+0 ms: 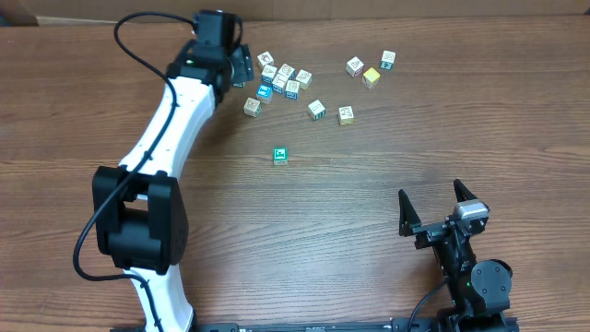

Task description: Form a horizontal line

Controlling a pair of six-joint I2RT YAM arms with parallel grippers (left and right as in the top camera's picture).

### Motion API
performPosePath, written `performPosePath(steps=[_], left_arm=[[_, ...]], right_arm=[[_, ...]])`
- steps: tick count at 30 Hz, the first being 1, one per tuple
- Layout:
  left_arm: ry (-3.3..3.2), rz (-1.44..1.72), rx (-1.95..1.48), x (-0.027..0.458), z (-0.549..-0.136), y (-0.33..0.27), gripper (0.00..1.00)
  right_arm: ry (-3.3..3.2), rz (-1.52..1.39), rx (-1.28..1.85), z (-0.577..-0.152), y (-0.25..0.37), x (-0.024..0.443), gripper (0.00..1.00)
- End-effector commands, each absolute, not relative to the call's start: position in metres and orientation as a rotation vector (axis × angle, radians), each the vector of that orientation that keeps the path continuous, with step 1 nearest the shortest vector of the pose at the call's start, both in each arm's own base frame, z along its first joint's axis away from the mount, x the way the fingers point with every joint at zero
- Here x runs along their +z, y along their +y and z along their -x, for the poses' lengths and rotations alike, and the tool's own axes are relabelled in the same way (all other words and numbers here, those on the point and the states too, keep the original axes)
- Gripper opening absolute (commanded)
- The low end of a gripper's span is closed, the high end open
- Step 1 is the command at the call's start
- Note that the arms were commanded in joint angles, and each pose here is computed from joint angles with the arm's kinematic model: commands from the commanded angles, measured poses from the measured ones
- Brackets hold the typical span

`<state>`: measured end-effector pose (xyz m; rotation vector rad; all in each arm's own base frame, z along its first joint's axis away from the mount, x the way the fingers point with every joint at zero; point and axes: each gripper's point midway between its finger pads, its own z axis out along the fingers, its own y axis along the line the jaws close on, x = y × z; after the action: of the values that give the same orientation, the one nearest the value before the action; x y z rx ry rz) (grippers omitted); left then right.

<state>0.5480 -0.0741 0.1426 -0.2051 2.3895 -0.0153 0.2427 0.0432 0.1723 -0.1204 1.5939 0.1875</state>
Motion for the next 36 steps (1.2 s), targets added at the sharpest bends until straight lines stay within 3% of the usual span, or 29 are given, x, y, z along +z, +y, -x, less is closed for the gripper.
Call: performPosePath(steps=[1, 16, 20, 22, 26, 36], left_arm=[[2.433, -0.015, -0.131, 0.115, -0.559, -0.094, 0.82], [2.443, -0.079, -0.041, 0.034, -0.586, -0.088, 0.78], [2.446, -0.091, -0.028, 0.019, -0.589, -0.086, 0.71], [2.443, -0.089, -0.028, 0.017, -0.59, -0.085, 0.7], [2.418, -0.084, -0.027, 0.021, -0.595, -0.085, 0.56], [2.386, -0.073, -0.036, 0.023, -0.602, -0.082, 0.53]], right_arm=[[1.591, 0.118, 0.178, -0.243, 0.042, 0.17, 1.0], [1.591, 0.117, 0.178, -0.243, 0.042, 0.17, 1.0], [1.59, 0.117, 0.178, -0.243, 0.042, 0.17, 1.0], [1.591, 0.117, 0.178, -0.243, 0.042, 0.17, 1.0], [1.591, 0.117, 0.178, -0.243, 0.042, 0.17, 1.0], [1.591, 0.117, 0.178, -0.243, 0.042, 0.17, 1.0]])
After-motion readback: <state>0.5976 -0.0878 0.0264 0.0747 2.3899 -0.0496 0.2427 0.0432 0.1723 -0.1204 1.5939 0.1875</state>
